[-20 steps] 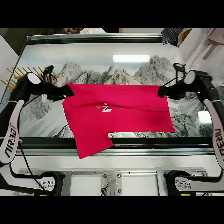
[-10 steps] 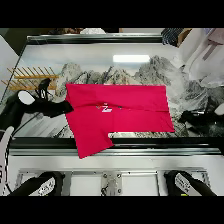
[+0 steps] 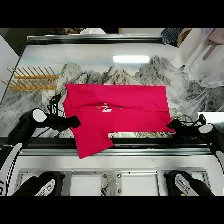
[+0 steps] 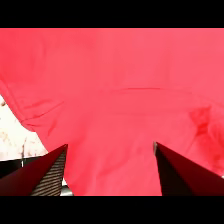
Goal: Fold the clothes and pants, and hang the long-sleeved shirts on hangers.
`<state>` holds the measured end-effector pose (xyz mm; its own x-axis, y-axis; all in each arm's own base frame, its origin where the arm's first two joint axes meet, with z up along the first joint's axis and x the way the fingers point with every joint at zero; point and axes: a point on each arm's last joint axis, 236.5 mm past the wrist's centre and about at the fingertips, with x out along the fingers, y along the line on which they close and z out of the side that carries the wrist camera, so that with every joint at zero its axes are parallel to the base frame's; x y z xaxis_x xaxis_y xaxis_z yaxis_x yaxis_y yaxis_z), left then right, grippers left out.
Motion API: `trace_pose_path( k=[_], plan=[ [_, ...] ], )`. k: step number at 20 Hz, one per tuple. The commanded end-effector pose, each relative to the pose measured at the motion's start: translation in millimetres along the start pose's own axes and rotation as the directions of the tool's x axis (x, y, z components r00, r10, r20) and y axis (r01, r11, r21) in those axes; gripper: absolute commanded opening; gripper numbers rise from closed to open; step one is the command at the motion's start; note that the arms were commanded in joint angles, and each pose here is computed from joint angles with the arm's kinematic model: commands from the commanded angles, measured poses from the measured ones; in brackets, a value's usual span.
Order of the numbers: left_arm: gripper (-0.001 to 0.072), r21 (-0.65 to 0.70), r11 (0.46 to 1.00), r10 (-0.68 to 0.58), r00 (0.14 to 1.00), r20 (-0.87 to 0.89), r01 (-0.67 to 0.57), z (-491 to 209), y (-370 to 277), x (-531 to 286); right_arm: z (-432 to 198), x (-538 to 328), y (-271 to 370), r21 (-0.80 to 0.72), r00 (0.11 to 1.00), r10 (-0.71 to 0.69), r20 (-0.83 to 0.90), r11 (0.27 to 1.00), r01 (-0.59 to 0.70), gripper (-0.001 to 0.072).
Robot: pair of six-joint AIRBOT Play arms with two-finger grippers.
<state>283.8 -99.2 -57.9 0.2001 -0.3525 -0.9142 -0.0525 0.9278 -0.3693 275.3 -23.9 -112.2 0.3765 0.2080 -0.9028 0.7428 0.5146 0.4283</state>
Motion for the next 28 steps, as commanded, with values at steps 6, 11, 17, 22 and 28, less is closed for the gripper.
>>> trace_pose_path(
  k=[6, 11, 17, 22, 28],
  plan=[
    [0.056, -0.105, 0.994, 0.022, 1.0, -0.018, -0.023, -3, 26, -2, 2, 14, 14, -0.102, 0.998, 0.024, 0.055, 0.995, -0.018, 0.0015],
    [0.056, -0.325, 0.945, 0.023, 0.997, -0.068, -0.044, -54, 63, 2, -1, 14, 14, -0.1, 0.999, 0.021, 0.045, 0.995, -0.017, 0.0015],
    [0.056, -0.428, 0.899, -0.154, 0.983, -0.105, 0.095, -90, 27, 36, -1, 14, 14, -0.097, 0.999, 0.023, 0.042, 0.995, -0.019, 0.0015],
    [0.0394, -0.266, 0.958, -0.157, 0.971, -0.18, 0.106, -85, -15, 60, -11, 14, 11, -0.099, 1.0, 0.009, 0.002, 0.995, -0.009, 0.0015],
    [0.0008, -0.028, 0.999, -0.021, 0.978, -0.207, 0.016, -57, -4, 19, -14, -6, 8, -0.288, 0.994, -0.076, -0.081, 0.956, 0.049, 0.0015]
  ],
)
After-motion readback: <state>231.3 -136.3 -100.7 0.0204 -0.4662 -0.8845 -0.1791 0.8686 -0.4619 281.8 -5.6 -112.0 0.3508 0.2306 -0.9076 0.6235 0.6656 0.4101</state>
